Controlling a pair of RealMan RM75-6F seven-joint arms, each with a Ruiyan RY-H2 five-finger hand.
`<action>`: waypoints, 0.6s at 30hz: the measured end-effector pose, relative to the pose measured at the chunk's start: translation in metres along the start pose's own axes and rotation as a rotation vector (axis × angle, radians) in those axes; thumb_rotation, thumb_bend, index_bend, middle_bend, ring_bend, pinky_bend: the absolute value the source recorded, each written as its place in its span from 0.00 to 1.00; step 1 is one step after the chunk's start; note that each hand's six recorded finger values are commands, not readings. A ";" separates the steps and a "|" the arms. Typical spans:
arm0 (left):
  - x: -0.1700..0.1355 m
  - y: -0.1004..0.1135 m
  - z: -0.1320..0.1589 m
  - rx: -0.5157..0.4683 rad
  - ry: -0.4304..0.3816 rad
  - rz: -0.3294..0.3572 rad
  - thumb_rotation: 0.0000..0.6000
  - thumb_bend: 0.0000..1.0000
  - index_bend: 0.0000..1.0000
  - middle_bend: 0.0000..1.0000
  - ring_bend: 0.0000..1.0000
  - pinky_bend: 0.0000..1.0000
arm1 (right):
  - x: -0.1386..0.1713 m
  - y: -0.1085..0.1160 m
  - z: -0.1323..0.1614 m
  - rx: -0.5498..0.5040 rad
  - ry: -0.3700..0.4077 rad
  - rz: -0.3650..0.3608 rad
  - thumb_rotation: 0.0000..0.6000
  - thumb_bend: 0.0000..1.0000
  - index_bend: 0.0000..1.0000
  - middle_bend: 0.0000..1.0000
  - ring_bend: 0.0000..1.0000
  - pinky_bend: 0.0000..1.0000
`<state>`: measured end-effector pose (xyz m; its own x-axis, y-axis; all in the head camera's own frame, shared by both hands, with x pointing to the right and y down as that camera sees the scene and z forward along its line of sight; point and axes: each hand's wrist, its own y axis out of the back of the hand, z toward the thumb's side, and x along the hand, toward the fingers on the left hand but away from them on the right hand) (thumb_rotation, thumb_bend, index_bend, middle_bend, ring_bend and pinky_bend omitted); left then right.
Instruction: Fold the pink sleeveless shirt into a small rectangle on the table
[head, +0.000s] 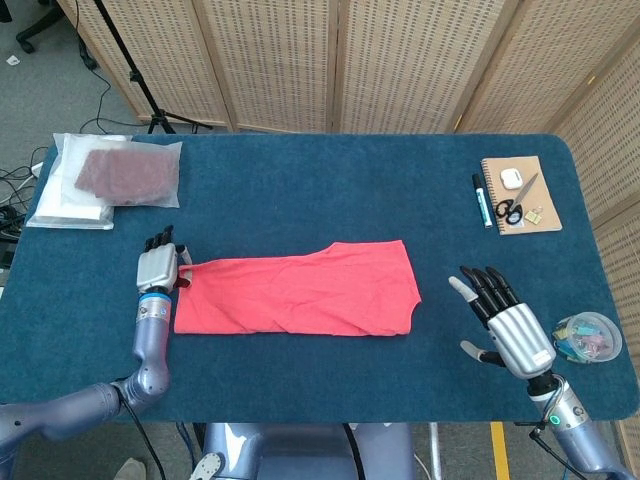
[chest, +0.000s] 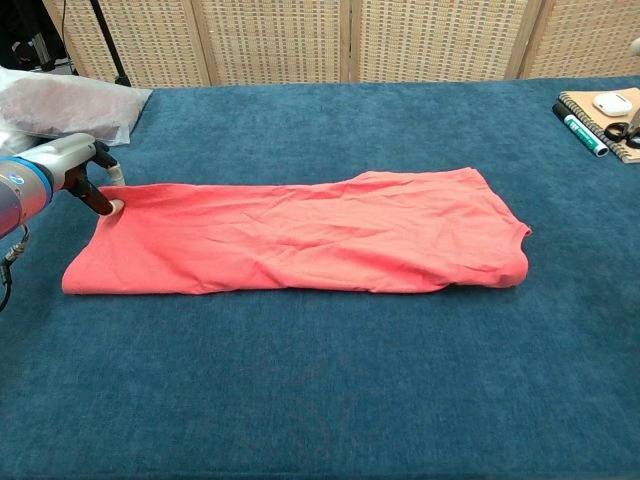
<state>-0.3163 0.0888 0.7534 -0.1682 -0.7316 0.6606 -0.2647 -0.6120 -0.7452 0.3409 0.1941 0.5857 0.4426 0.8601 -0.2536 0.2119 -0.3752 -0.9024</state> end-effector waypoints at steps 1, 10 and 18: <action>0.001 0.002 -0.002 0.004 0.002 0.004 1.00 0.58 0.79 0.00 0.00 0.00 | 0.000 0.000 0.000 0.000 0.000 0.000 1.00 0.00 0.00 0.00 0.00 0.00; 0.012 0.022 -0.026 0.031 0.046 0.037 1.00 0.58 0.79 0.00 0.00 0.00 | 0.000 0.000 0.000 -0.001 0.001 -0.001 1.00 0.00 0.00 0.00 0.00 0.00; 0.025 0.053 -0.065 0.063 0.118 0.073 1.00 0.58 0.79 0.00 0.00 0.00 | 0.001 0.000 0.002 0.003 0.004 0.000 1.00 0.00 0.00 0.00 0.00 0.00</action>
<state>-0.3963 0.0574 0.7367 -0.2959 -0.7368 0.6078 -0.1882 -0.5789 -0.7934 0.3398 0.1952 0.5848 0.4465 0.8585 -0.2522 0.2095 -0.3744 -0.9033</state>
